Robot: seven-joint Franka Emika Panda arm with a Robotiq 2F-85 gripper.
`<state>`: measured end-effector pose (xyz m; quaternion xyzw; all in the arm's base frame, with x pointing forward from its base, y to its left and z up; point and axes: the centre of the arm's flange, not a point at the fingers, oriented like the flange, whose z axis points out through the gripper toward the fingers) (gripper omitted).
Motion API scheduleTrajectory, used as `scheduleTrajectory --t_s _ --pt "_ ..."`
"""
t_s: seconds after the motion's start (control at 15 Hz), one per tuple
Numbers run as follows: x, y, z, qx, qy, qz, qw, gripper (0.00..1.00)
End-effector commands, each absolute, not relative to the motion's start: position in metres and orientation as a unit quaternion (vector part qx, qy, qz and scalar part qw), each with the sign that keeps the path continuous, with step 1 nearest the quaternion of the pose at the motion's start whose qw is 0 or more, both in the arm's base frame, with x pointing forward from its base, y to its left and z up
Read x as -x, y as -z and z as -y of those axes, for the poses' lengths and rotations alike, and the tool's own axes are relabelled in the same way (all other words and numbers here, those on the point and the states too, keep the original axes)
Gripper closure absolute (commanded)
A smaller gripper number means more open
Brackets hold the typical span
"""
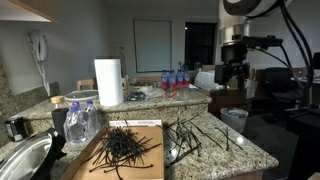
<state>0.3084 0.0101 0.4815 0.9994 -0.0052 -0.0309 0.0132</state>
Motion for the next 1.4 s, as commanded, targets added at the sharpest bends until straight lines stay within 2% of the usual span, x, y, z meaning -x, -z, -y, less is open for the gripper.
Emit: scheduleTrajectory --t_s 0.0,0.27,0.47,0.53,0.67,1.13,1.33 --pt "-0.355 -0.467 -0.012 -0.999 -0.045 0.014 0.007 0.0" --pt "-0.417 -0.429 -0.02 -0.991 -0.13 0.014 0.009 0.0" --pt "-0.454 -0.39 -0.031 -0.989 -0.144 0.007 0.009 0.0" --pt "-0.416 -0.419 -0.022 -0.989 -0.146 0.001 0.005 0.0" --pt "-0.426 -0.4 -0.024 -0.991 -0.133 0.0 0.004 0.0" --pt "-0.424 -0.414 -0.026 -0.987 -0.163 -0.005 -0.002 0.0" --pt "-0.453 -0.397 -0.055 -0.981 -0.189 -0.038 -0.006 0.0"
